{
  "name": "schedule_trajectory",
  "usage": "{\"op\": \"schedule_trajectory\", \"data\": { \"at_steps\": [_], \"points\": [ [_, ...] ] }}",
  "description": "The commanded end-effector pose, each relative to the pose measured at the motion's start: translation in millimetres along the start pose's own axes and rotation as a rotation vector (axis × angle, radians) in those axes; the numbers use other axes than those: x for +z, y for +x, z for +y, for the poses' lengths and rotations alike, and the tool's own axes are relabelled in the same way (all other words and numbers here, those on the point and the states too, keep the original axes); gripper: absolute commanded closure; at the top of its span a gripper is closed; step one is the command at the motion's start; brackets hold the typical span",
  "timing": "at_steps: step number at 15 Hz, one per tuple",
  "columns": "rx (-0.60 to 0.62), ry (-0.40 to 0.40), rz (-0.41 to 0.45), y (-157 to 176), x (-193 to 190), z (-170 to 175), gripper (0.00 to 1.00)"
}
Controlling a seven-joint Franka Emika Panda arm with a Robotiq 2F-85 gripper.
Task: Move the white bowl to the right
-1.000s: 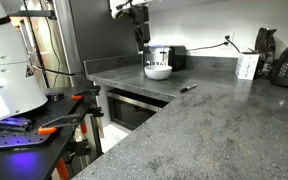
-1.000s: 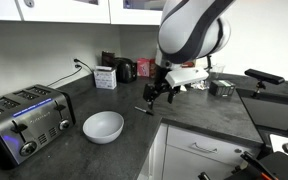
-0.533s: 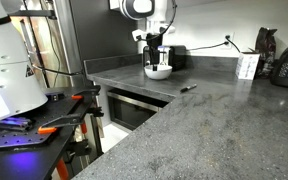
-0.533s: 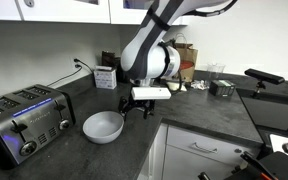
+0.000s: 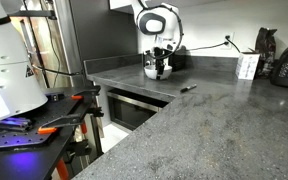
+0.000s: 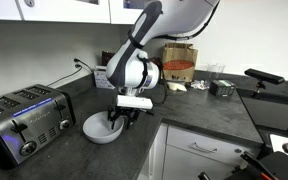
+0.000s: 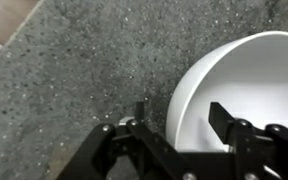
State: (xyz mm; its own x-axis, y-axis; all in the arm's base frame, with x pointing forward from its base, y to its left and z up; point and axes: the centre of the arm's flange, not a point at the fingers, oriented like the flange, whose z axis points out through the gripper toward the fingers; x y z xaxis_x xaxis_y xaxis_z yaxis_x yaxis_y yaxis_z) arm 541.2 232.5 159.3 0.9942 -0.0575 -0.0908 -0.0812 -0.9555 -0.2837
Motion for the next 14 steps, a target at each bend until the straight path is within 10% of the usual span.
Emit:
{"op": "schedule_trajectory", "data": {
  "at_steps": [1, 7, 14],
  "points": [
    [0.003, 0.003, -0.05, 13.2, 3.3, 0.2, 0.58],
    [0.011, 0.021, 0.071, 24.7, -46.4, 8.9, 1.0],
    [0.149, 0.005, 0.252, 45.9, -150.0, 82.7, 0.99]
  ]
}}
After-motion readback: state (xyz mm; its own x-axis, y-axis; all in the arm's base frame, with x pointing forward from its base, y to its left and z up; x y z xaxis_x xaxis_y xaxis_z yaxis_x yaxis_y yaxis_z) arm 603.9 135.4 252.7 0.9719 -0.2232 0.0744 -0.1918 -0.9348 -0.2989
